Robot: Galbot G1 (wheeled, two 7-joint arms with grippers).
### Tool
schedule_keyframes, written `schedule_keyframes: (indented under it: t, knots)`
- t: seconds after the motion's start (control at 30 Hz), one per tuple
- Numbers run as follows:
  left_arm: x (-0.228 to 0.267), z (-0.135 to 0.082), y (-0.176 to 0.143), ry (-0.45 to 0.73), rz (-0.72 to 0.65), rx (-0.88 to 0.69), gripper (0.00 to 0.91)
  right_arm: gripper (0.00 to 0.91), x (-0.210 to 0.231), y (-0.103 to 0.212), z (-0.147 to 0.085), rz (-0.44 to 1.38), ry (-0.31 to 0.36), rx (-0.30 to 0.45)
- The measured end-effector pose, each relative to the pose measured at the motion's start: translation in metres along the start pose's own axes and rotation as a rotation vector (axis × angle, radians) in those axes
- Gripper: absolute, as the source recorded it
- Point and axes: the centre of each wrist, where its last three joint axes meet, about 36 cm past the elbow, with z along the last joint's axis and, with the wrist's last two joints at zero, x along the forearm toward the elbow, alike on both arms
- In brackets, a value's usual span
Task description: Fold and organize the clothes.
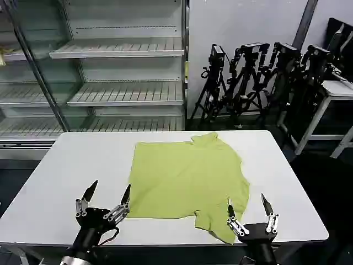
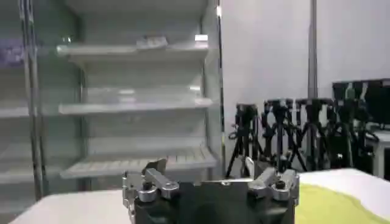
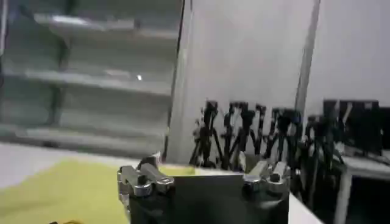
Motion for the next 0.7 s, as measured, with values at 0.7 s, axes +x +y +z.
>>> schedule_keyframes:
  t: [0.7]
  knots:
    - [-0.045,0.066,0.006,0.341,-0.029,-0.067,0.907,0.907,0.002,0.020,0.019,0.001,0.232,0.015]
